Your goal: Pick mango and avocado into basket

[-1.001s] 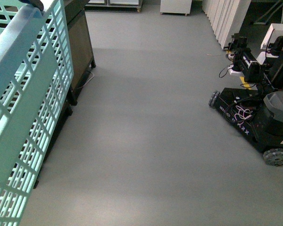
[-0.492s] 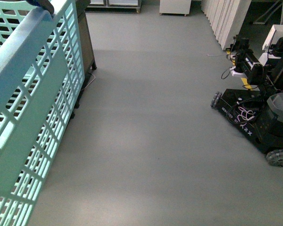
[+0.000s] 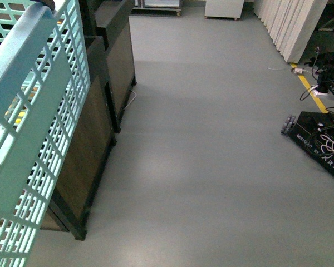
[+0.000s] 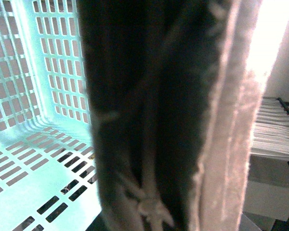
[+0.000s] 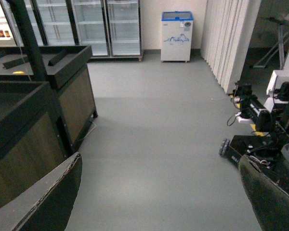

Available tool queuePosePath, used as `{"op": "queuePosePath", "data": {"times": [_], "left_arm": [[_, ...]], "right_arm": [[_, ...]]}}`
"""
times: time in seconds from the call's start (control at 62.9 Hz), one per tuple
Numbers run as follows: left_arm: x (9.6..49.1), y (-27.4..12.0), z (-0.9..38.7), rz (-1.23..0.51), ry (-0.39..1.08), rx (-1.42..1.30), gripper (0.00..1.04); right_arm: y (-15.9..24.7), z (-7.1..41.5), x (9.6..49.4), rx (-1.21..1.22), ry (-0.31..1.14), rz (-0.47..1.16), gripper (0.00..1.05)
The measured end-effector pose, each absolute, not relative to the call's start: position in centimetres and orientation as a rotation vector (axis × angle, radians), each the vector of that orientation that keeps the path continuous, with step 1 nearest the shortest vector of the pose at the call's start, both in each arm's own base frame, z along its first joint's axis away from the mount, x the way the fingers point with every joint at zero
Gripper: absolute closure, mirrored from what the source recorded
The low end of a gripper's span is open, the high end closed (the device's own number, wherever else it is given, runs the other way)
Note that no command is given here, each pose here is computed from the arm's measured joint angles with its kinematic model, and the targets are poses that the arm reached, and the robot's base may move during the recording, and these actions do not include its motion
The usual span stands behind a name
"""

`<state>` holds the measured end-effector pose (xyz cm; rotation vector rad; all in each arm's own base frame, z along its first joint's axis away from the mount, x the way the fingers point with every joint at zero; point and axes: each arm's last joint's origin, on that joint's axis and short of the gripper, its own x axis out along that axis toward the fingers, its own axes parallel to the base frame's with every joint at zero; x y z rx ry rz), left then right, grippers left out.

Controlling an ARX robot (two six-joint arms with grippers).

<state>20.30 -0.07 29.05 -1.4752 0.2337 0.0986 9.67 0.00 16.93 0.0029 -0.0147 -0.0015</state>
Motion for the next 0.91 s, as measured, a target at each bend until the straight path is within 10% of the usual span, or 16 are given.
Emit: {"op": "queuePosePath", "data": {"times": [0.906], "left_arm": [[20.31, -0.05, 29.05, 0.100, 0.233, -1.474, 0.90]], "right_arm": [[0.02, 16.90, 9.69, 0.003, -0.012, 0.002, 0.09]]}}
